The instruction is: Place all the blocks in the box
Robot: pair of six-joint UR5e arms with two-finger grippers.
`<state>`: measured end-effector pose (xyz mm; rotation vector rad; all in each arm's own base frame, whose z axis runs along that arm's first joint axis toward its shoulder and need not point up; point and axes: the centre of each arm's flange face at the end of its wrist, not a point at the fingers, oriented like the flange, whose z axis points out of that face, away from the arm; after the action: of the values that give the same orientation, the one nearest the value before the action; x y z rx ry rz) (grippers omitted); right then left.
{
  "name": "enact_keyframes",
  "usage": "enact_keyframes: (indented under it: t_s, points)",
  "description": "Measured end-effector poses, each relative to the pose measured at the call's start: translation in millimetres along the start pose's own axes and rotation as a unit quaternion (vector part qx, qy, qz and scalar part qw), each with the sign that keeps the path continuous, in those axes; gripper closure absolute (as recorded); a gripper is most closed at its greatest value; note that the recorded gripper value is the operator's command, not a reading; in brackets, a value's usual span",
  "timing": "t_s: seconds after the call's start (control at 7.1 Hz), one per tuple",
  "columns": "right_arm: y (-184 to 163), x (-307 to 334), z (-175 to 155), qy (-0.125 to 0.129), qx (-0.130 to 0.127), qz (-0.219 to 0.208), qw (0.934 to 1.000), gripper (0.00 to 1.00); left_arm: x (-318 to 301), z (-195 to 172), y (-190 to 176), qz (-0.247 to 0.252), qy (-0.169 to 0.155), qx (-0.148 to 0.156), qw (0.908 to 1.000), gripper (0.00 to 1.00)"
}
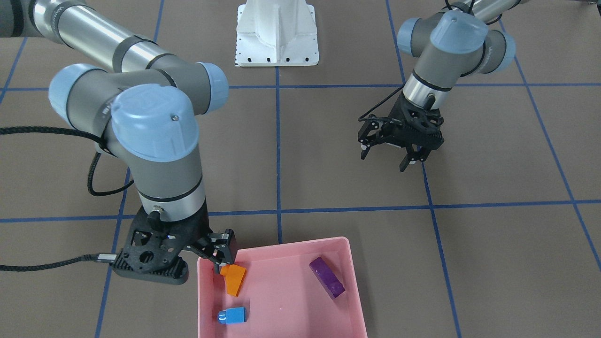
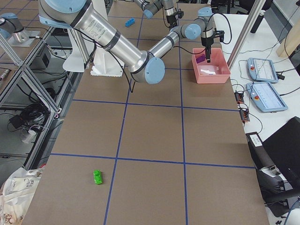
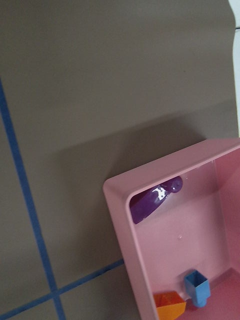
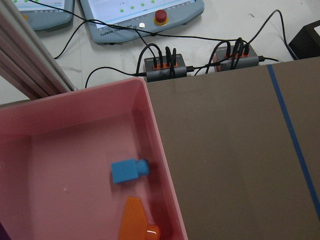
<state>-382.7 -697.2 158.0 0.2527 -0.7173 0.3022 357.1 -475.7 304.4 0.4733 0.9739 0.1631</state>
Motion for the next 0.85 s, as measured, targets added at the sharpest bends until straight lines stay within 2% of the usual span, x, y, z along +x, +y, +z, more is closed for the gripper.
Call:
enact_keyframes:
  t_s: [0.28,0.42,0.56,0.7,0.85]
  points:
    - [21.1,78.4,-12.1,-0.016,-0.005,-0.025,0.9996,0.00,-59.6,-45.6,80.7,0.071,-0.017,-0.038,0.9966,0.00]
    - [30.8,125.3,-18.7,-0.022,-0.009,-0.039,0.9990,0.00,-88.6,-68.2,118.2,0.114,-0.031,-0.060,0.9911,0.00]
    - [38.7,162.4,-25.5,-0.025,-0.010,-0.050,0.9984,0.00,-112.6,-82.5,147.0,0.165,-0.040,-0.080,0.9822,0.00]
    - [45.6,190.8,-31.2,-0.026,-0.011,-0.058,0.9979,0.00,-141.9,-93.4,179.2,0.225,-0.042,-0.094,0.9689,0.00]
    - [50.8,208.4,-35.5,-0.027,-0.010,-0.062,0.9977,0.00,-179.0,-105.1,218.5,0.280,-0.035,-0.094,0.9548,0.00]
